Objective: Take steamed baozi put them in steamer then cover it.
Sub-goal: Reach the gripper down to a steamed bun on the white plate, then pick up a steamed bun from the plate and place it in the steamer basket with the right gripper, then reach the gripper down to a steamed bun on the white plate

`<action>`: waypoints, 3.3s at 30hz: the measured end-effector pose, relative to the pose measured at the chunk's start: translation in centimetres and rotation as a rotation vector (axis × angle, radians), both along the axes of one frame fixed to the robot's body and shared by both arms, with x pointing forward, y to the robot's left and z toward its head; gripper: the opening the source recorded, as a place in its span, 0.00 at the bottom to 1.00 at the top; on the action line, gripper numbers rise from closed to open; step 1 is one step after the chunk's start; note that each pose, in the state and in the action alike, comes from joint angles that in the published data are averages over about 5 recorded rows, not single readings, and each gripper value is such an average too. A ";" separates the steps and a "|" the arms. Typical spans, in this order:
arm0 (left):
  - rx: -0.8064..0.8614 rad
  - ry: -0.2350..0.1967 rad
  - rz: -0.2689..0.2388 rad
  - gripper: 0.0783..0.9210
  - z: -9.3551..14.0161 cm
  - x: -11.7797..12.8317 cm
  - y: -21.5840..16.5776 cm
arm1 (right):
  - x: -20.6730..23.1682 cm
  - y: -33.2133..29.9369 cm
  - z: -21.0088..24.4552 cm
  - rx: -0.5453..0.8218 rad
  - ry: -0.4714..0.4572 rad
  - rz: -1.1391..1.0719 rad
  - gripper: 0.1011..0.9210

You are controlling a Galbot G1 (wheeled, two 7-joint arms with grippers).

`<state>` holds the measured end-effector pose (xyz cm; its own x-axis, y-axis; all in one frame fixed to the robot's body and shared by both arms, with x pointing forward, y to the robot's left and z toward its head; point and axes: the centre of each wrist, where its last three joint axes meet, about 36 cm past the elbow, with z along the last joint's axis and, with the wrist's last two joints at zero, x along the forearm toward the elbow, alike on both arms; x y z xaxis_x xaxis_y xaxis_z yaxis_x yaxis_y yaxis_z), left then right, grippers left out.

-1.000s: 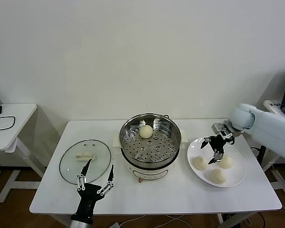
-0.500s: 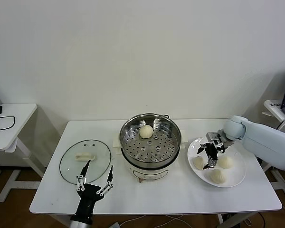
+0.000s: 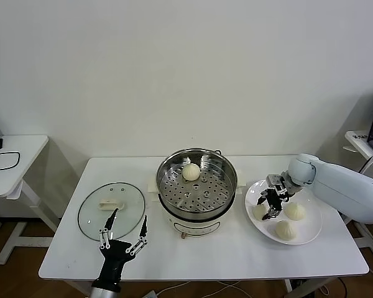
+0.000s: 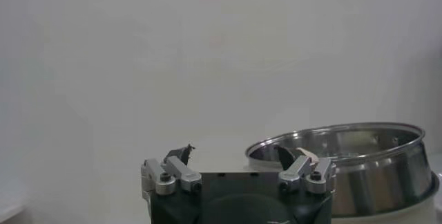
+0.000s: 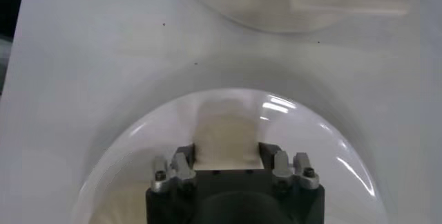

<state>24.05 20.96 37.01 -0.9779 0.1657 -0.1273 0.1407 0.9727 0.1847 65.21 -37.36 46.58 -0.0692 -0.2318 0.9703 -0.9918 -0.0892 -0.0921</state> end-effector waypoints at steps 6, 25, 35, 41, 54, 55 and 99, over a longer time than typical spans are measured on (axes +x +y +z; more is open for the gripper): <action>0.000 -0.008 0.000 0.88 0.2 0.2 0.0 | 0.6 -0.4 2.4 -0.002 -0.013 0.004 0.62; 0.002 -0.028 -0.013 0.88 0.9 0.6 -0.1 | 4.8 8.7 23.0 -0.013 -0.057 0.190 0.62; 0.001 -0.022 -0.020 0.88 0.7 0.8 -0.5 | 3.7 20.8 24.6 -0.013 -0.033 0.332 0.62; 0.002 -0.023 -0.019 0.88 0.7 1.0 -0.5 | 3.0 27.4 22.6 -0.035 -0.032 0.383 0.61; -0.001 -0.026 -0.013 0.88 0.6 1.0 -0.5 | 2.1 36.0 17.0 -0.090 -0.045 0.436 0.62; -0.001 -0.026 -0.013 0.88 0.6 1.0 -0.5 | 2.1 36.2 16.7 -0.092 -0.047 0.436 0.62; 0.011 -0.039 -0.011 0.88 1.0 1.0 -0.4 | 2.2 11.4 22.5 -0.082 -0.088 0.325 0.88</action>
<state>25.01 20.60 38.06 -0.9704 0.1779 -0.1630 0.1440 0.9690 0.2007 67.37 -25.91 69.13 -0.0889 -0.1765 0.9803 -0.8988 -0.4100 -0.1553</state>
